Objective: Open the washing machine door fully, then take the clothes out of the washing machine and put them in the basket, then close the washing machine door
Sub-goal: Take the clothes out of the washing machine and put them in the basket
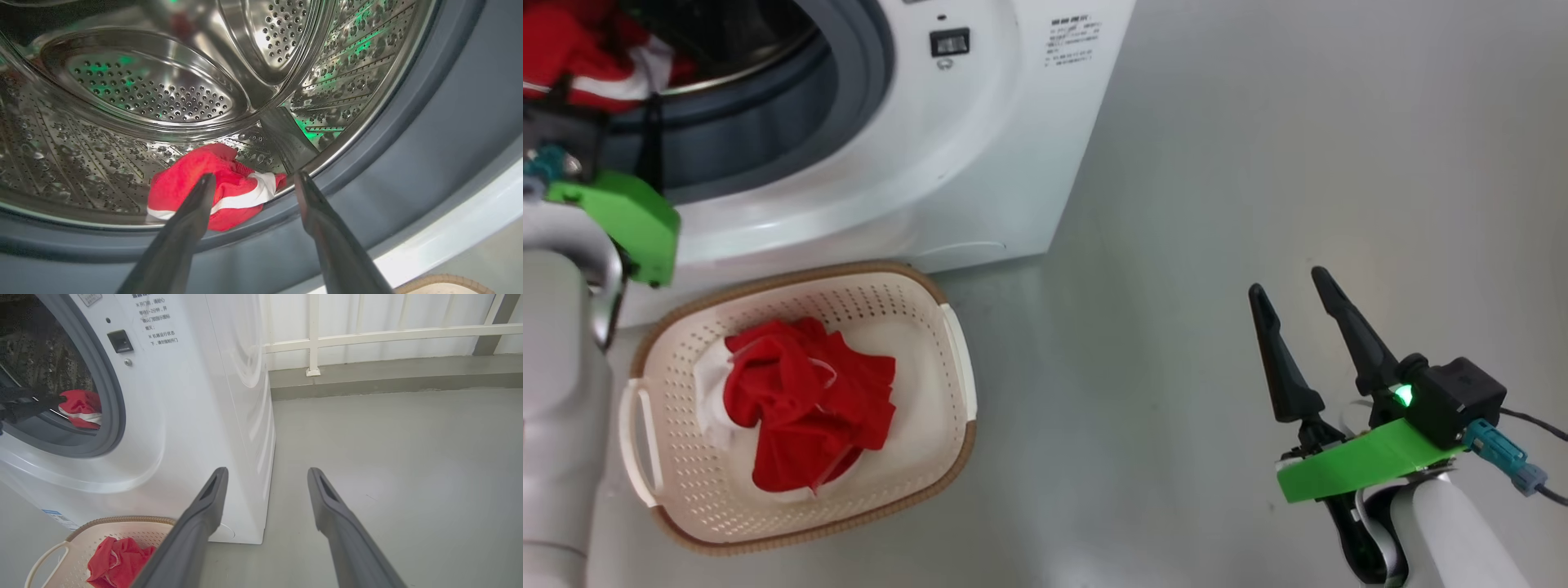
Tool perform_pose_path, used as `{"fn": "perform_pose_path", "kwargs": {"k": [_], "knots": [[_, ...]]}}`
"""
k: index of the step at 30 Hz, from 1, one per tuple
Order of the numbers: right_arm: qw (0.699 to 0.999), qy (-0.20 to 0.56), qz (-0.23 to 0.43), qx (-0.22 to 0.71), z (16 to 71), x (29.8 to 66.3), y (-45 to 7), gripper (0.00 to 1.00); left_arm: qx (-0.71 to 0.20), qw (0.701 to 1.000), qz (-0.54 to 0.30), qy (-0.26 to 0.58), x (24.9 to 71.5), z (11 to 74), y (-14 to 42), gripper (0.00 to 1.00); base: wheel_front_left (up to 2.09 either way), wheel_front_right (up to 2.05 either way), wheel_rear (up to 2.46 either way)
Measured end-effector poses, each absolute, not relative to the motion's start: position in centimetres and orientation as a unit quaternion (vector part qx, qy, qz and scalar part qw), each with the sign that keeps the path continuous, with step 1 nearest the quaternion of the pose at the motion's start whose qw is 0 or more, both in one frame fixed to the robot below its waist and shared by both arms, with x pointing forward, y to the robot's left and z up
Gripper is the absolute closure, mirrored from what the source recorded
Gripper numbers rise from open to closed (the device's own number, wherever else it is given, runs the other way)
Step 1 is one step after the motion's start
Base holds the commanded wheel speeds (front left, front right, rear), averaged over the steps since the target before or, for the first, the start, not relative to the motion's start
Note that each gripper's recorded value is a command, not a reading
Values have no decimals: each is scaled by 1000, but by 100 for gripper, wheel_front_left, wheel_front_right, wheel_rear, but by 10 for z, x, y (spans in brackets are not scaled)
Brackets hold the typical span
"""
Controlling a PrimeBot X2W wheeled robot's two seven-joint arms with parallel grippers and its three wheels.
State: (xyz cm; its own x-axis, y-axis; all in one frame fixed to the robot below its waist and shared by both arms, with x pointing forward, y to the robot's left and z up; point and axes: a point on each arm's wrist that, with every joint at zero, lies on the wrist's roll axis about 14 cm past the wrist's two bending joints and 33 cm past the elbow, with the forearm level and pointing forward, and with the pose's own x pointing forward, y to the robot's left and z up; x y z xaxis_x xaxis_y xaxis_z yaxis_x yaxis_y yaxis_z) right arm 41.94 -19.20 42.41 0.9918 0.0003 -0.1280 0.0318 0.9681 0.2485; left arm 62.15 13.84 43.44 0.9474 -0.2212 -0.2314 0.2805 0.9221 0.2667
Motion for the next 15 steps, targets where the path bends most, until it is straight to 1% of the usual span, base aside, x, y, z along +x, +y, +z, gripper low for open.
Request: {"fn": "perform_pose_path", "kwargs": {"k": [6, 15], "knots": [[990, 72, -11, 125, 414, 429, -195, 0, 175, 967, -124, 140, 645, 411, 144, 0, 0, 0, 0], [988, 85, -12, 127, 402, 435, -196, 0, 208, 952, -124, 186, 667, 382, 147, 0, 0, 0, 0]]}}
